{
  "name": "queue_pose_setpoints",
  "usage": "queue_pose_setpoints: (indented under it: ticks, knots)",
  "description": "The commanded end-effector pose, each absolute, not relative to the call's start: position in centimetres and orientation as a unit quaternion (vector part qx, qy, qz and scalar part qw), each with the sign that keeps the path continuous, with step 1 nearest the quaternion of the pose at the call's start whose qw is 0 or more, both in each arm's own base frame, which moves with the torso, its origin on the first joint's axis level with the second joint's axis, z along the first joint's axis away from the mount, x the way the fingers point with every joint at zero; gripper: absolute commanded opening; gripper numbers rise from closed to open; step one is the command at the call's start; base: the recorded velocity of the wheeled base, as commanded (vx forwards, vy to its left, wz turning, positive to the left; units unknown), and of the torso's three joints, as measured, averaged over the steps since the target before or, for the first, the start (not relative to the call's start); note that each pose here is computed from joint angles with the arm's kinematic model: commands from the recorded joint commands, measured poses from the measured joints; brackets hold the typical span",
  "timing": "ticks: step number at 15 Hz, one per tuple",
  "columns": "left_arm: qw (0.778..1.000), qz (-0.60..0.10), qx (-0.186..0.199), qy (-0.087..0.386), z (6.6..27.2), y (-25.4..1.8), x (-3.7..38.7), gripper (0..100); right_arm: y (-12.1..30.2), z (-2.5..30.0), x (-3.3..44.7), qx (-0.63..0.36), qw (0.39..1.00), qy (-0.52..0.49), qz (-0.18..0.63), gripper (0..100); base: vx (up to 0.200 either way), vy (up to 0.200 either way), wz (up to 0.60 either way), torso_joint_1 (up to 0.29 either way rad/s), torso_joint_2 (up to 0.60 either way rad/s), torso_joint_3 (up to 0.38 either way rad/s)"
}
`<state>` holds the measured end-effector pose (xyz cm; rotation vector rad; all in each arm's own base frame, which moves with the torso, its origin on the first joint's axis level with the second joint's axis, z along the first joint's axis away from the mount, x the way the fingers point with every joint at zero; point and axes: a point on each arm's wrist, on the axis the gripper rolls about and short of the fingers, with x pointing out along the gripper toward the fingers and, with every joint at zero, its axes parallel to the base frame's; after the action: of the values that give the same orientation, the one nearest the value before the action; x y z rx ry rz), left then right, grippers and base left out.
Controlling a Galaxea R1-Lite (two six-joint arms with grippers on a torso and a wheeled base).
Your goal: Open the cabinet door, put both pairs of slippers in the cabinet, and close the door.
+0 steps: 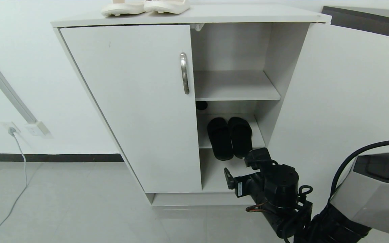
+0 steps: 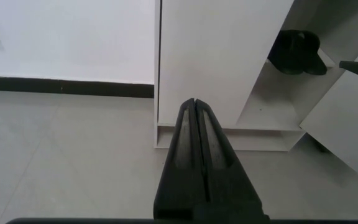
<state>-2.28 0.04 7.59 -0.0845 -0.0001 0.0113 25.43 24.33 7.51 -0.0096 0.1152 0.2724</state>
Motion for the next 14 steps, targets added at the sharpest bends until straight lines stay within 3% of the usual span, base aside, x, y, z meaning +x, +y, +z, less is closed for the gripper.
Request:
queue_pose_setpoints:
  ticks: [1, 7, 14]
  knots:
    - [0.999, 0.006, -0.043, 0.001, 7.6, 0.03, -2.27, 0, 24.38, 7.46, 25.42, -0.005, 0.989, 0.058, 0.136, 100, 0.0, 0.0, 0.0, 0.0, 0.0, 0.0]
    - [0.999, 0.005, -0.043, 0.001, 7.6, 0.03, -2.27, 0, 24.4, 7.41, 25.36, -0.006, 0.989, 0.059, 0.137, 100, 0.0, 0.0, 0.0, 0.0, 0.0, 0.015]
    - [0.999, 0.004, -0.042, 0.001, 7.6, 0.02, -2.27, 0, 24.54, 7.11, 25.5, -0.009, 0.989, 0.061, 0.137, 100, 0.0, 0.0, 0.0, 0.002, 0.0, 0.181]
